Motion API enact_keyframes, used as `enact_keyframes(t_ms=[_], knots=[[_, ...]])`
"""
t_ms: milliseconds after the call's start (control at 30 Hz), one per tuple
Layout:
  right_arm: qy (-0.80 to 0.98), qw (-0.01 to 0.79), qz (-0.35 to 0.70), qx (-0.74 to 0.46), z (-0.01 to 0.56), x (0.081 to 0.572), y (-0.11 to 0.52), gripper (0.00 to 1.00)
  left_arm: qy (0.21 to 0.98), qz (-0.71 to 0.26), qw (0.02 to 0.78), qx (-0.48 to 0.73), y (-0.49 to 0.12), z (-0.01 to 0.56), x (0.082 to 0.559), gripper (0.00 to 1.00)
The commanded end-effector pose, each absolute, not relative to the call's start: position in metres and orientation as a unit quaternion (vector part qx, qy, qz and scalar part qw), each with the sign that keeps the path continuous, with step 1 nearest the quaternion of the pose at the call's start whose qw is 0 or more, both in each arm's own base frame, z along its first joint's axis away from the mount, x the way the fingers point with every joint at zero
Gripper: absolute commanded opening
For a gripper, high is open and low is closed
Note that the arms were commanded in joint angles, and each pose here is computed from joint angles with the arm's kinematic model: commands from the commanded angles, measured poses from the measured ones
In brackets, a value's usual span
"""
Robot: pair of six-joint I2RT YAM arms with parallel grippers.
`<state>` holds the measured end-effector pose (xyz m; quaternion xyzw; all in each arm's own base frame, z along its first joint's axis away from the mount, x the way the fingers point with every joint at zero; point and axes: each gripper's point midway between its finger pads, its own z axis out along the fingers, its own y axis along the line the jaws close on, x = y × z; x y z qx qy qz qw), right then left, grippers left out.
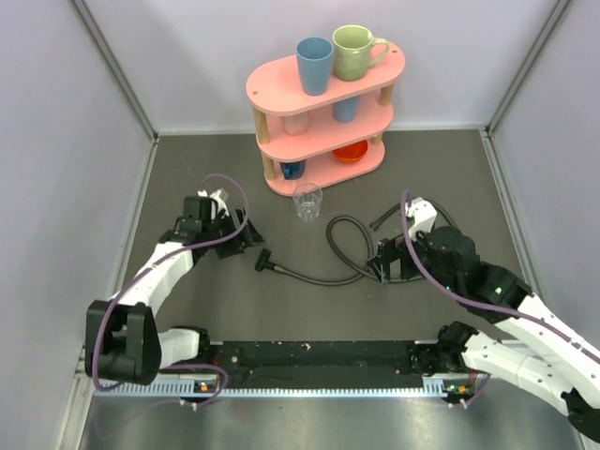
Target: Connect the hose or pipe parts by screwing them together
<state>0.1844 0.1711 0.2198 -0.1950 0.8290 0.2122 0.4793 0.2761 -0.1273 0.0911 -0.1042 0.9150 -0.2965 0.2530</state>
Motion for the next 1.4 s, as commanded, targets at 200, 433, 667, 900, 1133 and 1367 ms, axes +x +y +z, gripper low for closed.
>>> enact_keyframes(t_ms=[200, 433, 667, 900, 1133, 1367], knots=[[0.804, 0.544, 0.236, -0.042, 0.298, 0.172, 0.123, 0.99, 0.819, -0.350, 0.452, 0.051, -0.147, 0.262, 0.268, 0.99], [0.770, 0.581, 0.262, -0.037, 0.337, 0.156, 0.105, 0.99, 0.724, -0.420, 0.535, 0.116, -0.161, 0.339, 0.210, 0.99], [0.746, 0.604, 0.280, -0.021, 0.350, 0.143, 0.089, 0.99, 0.662, -0.443, 0.593, 0.118, -0.154, 0.358, 0.167, 0.99], [0.746, 0.609, 0.269, -0.028, 0.347, 0.143, 0.085, 0.99, 0.654, -0.446, 0.601, 0.114, -0.152, 0.360, 0.159, 0.99], [0.751, 0.604, 0.266, -0.028, 0.340, 0.145, 0.087, 0.99, 0.657, -0.450, 0.595, 0.110, -0.153, 0.365, 0.158, 0.99], [0.751, 0.608, 0.257, -0.032, 0.340, 0.146, 0.086, 0.99, 0.653, -0.447, 0.602, 0.110, -0.151, 0.370, 0.157, 0.98]])
